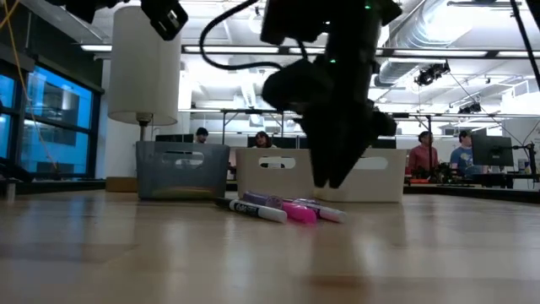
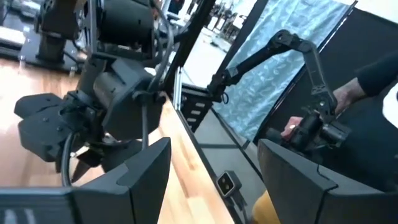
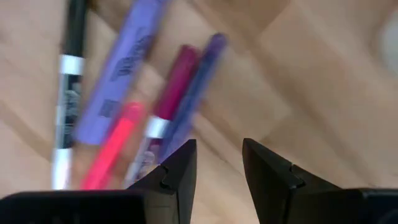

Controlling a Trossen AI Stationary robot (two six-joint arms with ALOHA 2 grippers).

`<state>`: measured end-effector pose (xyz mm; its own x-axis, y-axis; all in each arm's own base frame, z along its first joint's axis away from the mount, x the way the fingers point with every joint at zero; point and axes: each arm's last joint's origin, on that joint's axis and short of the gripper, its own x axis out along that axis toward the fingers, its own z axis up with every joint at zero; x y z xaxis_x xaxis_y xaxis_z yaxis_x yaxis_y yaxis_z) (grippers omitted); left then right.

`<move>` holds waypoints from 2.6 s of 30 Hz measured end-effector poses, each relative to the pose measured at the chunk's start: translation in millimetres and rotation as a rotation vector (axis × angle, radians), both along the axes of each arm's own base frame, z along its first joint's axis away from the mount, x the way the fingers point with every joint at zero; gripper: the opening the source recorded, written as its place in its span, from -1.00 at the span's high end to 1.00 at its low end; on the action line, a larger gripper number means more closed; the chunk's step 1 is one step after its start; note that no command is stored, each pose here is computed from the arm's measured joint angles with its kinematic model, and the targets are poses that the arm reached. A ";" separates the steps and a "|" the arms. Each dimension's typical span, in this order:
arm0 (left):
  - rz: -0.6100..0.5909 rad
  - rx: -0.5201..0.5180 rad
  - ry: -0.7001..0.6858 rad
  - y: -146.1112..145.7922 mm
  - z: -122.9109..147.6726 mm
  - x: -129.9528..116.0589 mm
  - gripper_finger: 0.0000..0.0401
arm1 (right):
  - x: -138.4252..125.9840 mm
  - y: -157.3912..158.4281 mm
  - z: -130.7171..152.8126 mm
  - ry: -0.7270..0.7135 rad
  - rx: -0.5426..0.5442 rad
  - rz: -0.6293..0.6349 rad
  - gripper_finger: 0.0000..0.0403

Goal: Pick & Place Markers
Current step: Put the purple pen into the black bin

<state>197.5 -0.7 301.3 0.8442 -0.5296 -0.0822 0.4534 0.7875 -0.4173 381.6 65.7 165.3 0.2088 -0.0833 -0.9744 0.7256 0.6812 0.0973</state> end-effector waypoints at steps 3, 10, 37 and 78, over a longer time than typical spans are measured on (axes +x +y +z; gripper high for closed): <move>-0.007 -0.002 0.018 -0.2 -1.6 -0.3 -0.19 | 6.3 1.7 -2.5 -0.008 0.012 0.003 0.41; -0.008 -0.003 0.030 -0.2 -2.8 -0.2 -0.19 | 9.3 -0.1 -2.7 -0.017 0.015 -0.014 0.41; -0.028 -0.007 0.030 -0.6 -2.7 -0.5 -0.19 | 4.3 2.7 -17.2 0.088 -0.006 0.055 0.41; 0.168 -0.009 0.058 4.6 -5.5 5.5 -0.19 | -9.6 22.2 -2.8 0.123 -0.011 0.160 0.86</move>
<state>203.0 4.0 295.8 0.9151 -0.3819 -0.1296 0.2902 0.8466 -0.4461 372.0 87.9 162.5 0.0998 -0.0690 -0.9926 0.6141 0.7892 0.0069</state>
